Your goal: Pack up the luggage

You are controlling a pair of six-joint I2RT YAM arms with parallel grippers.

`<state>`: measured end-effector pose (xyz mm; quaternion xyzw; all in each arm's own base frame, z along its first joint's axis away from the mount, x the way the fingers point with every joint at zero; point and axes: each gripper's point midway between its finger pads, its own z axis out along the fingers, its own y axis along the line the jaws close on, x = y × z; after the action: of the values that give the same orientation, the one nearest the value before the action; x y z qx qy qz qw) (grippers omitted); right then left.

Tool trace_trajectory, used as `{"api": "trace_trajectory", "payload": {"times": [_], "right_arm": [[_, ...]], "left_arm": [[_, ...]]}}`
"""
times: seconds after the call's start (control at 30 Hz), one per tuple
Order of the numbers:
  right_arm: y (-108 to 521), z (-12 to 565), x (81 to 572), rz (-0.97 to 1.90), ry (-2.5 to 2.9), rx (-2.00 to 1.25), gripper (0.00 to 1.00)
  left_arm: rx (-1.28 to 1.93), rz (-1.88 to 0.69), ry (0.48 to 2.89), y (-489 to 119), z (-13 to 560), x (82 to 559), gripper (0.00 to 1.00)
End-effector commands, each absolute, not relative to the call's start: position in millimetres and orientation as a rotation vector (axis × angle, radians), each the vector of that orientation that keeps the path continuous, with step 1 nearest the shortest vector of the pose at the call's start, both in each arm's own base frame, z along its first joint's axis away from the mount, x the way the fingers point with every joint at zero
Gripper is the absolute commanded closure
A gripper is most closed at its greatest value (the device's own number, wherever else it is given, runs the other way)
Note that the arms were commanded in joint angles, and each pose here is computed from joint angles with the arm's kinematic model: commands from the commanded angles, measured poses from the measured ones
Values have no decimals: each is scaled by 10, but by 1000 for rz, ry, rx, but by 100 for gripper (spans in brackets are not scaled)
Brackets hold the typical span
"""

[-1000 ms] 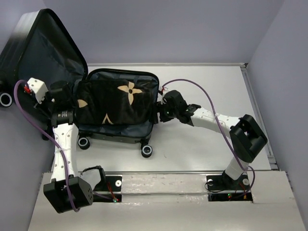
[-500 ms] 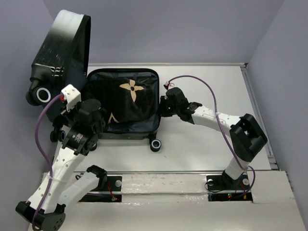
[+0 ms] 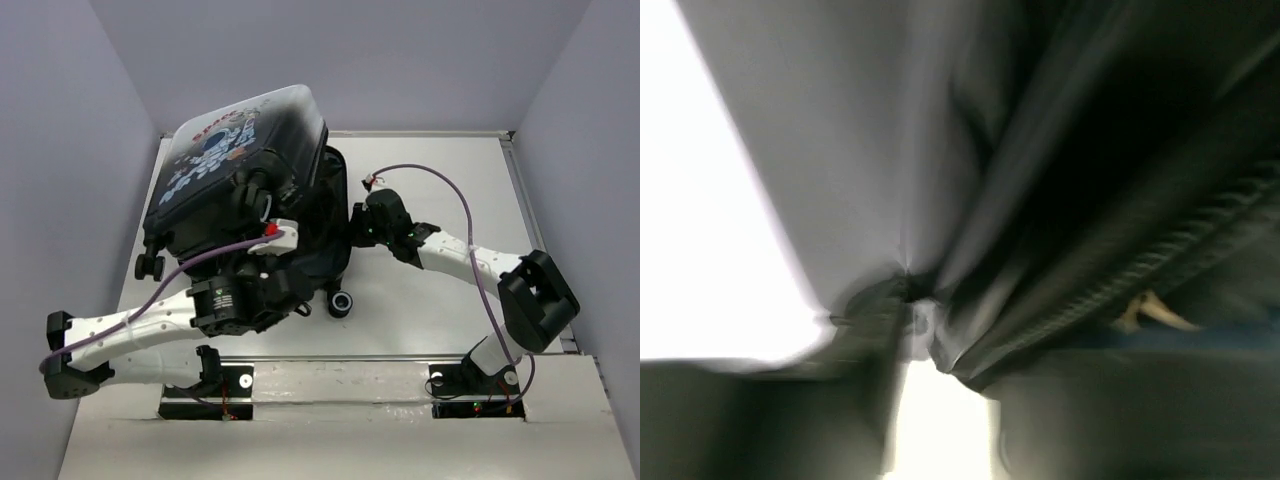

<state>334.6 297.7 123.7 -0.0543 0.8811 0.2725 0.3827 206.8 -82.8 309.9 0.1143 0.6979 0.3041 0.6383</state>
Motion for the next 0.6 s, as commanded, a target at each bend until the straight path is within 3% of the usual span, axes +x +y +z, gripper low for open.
{"api": "trace_trajectory", "payload": {"times": [0.0,0.03,0.13,0.27,0.37,0.5,0.57], "right_arm": [[2817,1233,3278,720,2233,-186,93],[2759,1183,3248,714,2244,-189,93],[2595,1210,3214,704,2235,-176,93],[2327,1210,3151,654,2238,-159,93],[2192,1286,3101,647,2228,-150,93],[1937,1432,3034,565,2221,-133,93],[1815,1587,2993,528,2197,-124,93]], "left_arm": [[44,-379,1662,-2283,3688,1788,38],[108,-506,1640,-2464,3897,1665,21],[212,-762,1563,-2712,4329,1441,14],[298,-945,1486,-2855,4728,1236,11],[227,-849,1535,-2775,4773,1399,10],[116,-779,1601,-2562,4703,1942,14],[-21,-657,1596,-2125,4663,2427,17]]}}
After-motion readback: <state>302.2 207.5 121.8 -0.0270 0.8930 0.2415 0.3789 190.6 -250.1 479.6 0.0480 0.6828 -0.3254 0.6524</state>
